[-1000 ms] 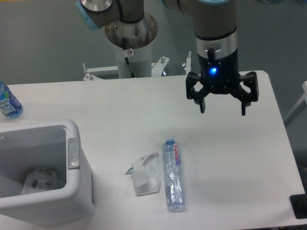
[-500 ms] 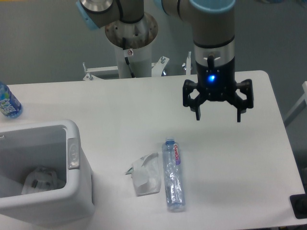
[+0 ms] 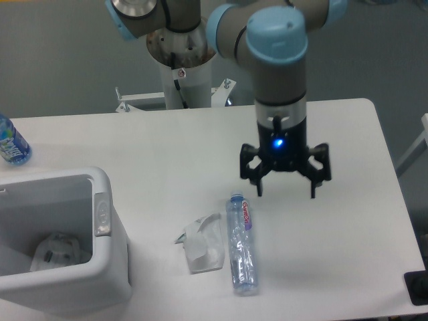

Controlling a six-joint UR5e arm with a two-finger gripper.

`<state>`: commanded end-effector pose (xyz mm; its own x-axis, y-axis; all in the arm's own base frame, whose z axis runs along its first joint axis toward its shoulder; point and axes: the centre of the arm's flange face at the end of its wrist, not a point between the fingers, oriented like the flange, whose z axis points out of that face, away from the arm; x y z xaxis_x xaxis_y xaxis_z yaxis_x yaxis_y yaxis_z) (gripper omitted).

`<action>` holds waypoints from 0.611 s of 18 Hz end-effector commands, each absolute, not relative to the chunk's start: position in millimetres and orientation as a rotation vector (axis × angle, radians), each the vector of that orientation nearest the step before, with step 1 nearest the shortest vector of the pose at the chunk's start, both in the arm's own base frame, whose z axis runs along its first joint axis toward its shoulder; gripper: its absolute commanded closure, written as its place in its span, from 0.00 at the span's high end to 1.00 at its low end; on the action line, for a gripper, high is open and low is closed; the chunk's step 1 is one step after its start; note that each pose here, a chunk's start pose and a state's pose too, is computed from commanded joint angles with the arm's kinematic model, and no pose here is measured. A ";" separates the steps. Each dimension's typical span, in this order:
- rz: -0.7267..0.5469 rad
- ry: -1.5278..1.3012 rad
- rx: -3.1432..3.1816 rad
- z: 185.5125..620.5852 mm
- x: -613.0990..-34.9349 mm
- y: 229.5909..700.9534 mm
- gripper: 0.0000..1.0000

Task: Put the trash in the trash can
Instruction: 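Lower the open gripper toward the crumpled white tissue, then close the gripper on the crumpled white tissue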

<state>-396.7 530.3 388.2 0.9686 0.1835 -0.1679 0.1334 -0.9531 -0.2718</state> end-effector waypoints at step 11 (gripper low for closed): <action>-0.062 -0.100 -2.927 260.3 -362.9 575.9 1.00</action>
<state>-362.9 575.9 260.3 0.9968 0.0632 0.0490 0.0721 -0.9753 -0.2086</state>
